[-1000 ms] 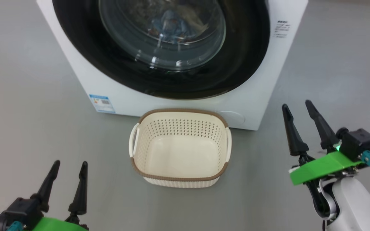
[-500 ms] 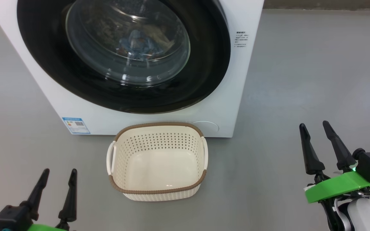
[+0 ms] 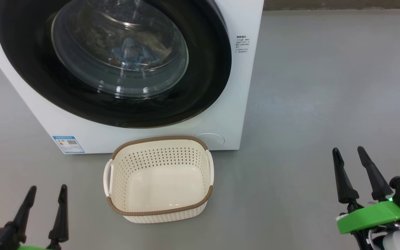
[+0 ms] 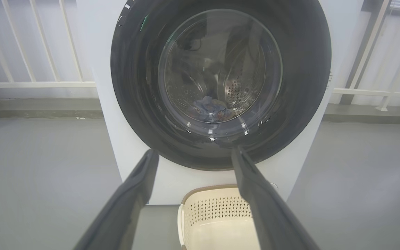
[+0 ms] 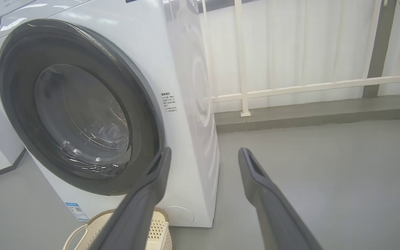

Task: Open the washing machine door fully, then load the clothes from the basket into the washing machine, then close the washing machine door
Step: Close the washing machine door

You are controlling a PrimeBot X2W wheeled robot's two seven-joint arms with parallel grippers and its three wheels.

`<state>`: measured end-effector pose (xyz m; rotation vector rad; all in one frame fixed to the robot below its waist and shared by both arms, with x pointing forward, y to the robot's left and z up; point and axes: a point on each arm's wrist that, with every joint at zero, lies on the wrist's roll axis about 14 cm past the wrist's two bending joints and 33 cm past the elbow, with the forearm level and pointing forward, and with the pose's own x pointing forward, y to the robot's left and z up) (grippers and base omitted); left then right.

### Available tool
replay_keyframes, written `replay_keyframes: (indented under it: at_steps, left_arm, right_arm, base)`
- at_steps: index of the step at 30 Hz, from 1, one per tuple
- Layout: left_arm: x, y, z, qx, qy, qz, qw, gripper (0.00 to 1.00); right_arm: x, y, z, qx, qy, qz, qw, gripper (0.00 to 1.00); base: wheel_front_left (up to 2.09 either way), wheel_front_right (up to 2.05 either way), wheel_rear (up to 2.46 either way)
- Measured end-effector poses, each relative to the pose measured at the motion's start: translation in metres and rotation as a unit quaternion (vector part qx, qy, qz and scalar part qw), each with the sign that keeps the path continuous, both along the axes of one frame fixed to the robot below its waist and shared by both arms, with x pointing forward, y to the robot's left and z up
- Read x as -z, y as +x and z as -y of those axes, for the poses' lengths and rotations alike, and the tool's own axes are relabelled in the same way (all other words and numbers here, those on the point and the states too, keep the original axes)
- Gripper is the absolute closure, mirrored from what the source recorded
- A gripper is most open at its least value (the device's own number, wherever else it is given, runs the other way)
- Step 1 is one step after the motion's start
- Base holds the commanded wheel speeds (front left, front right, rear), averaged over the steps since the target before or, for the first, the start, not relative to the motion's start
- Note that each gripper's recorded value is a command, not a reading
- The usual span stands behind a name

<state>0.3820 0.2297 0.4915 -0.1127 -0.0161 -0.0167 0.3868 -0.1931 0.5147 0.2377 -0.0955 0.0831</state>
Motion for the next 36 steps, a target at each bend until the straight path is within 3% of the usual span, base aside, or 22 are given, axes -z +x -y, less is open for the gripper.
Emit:
replay_keyframes:
  at_steps: [36]
  left_arm:
    - [-0.001, -0.001, -0.017, -0.032, 0.007, 0.004, 0.999, 0.00]
  right_arm:
    - [0.004, -0.011, 0.015, 0.028, 0.008, -0.004, 1.000, 0.00]
  base:
    - [0.00, 0.00, 0.00]
